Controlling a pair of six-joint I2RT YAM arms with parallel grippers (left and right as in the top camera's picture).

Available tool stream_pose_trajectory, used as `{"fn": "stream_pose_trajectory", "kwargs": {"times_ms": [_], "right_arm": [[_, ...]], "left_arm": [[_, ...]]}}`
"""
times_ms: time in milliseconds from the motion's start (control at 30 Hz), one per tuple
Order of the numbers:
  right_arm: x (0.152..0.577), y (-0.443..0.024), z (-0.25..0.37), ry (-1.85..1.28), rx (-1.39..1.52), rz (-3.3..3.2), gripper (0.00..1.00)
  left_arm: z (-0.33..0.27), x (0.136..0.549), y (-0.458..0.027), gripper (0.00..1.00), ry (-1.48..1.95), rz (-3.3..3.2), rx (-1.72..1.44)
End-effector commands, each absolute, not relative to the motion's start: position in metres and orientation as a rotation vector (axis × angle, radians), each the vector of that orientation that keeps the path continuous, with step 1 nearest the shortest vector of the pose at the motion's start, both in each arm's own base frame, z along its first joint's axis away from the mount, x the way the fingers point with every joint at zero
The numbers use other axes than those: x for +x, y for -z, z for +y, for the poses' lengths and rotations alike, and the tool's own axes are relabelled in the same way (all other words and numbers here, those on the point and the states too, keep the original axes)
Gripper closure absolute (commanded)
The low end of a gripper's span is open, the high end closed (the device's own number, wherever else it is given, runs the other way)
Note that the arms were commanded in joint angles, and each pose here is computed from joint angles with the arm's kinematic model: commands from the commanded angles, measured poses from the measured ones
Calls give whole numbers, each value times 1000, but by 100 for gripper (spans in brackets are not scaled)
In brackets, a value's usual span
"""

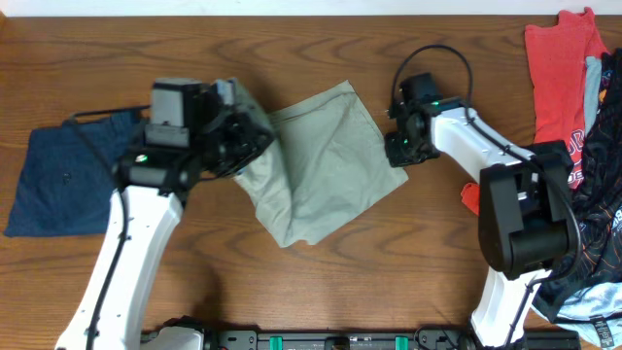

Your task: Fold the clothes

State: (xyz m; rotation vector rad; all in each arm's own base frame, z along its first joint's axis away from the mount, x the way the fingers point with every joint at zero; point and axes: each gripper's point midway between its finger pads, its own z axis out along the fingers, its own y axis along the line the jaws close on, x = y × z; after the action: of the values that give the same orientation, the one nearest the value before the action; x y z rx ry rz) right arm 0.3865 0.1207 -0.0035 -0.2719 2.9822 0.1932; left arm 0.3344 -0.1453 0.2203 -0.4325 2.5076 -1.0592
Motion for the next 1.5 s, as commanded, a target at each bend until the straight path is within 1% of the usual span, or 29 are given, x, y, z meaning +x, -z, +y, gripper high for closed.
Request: {"fn": "stream_pose_trajectory", "kwargs": {"times_ms": [0, 133, 200, 233, 267, 333, 367, 433, 467, 567, 667, 733, 867, 1000, 1133, 1267, 1333, 1400, 1467], "right_arm": [[360, 16, 148, -221, -379, 3049, 94], [348, 16, 160, -209, -390, 3074, 94], [347, 17, 156, -164, -358, 3085, 94], [347, 17, 153, -138, -336, 3093, 92], [346, 18, 149, -109, -312, 3100, 89], [347, 17, 135, -26, -245, 3111, 82], [349, 16, 124, 25, -208, 3113, 70], [352, 12, 104, 97, -155, 3117, 59], [354, 9, 91, 134, -120, 3119, 58], [360, -4, 59, 206, -15, 3117, 56], [363, -20, 36, 198, 89, 3110, 55], [362, -28, 26, 178, 138, 3103, 54], [358, -38, 22, 84, 174, 3111, 53], [354, -38, 29, 38, 170, 3132, 53], [350, -38, 32, 32, 160, 3145, 53], [344, -38, 31, 37, 162, 3171, 53], [343, -39, 30, 40, 162, 3177, 53], [342, -39, 31, 39, 163, 3177, 53], [343, -39, 31, 39, 164, 3176, 53]], "left_arm": [[-174, 341, -219, 94, 1135, 2515, -417], [-209, 349, -205, 94, 1191, 2538, -367], [-228, 351, -196, 94, 1212, 2552, -322], [-235, 351, -192, 93, 1219, 2558, -305], [-241, 350, -188, 89, 1223, 2567, -289], [-249, 349, -183, 75, 1233, 2584, -266], [-251, 347, -180, 67, 1232, 2593, -258], [-248, 346, -178, 54, 1208, 2594, -199], [-243, 347, -178, 49, 1191, 2595, -181], [-222, 348, -170, 48, 1134, 2623, -191], [-183, 354, -152, 47, 978, 2673, -301], [-149, 358, -138, 37, 809, 2703, -433], [-102, 360, -118, 23, 586, 2726, -586], [-90, 360, -100, 21, 545, 2767, -569], [-88, 359, -67, 18, 510, 2855, -563], [-89, 358, -31, 18, 494, 2935, -595], [-93, 358, -15, 18, 523, 2967, -599], [-107, 358, -8, 19, 632, 2987, -553], [-124, 357, -4, 25, 767, 2996, -504]]}}
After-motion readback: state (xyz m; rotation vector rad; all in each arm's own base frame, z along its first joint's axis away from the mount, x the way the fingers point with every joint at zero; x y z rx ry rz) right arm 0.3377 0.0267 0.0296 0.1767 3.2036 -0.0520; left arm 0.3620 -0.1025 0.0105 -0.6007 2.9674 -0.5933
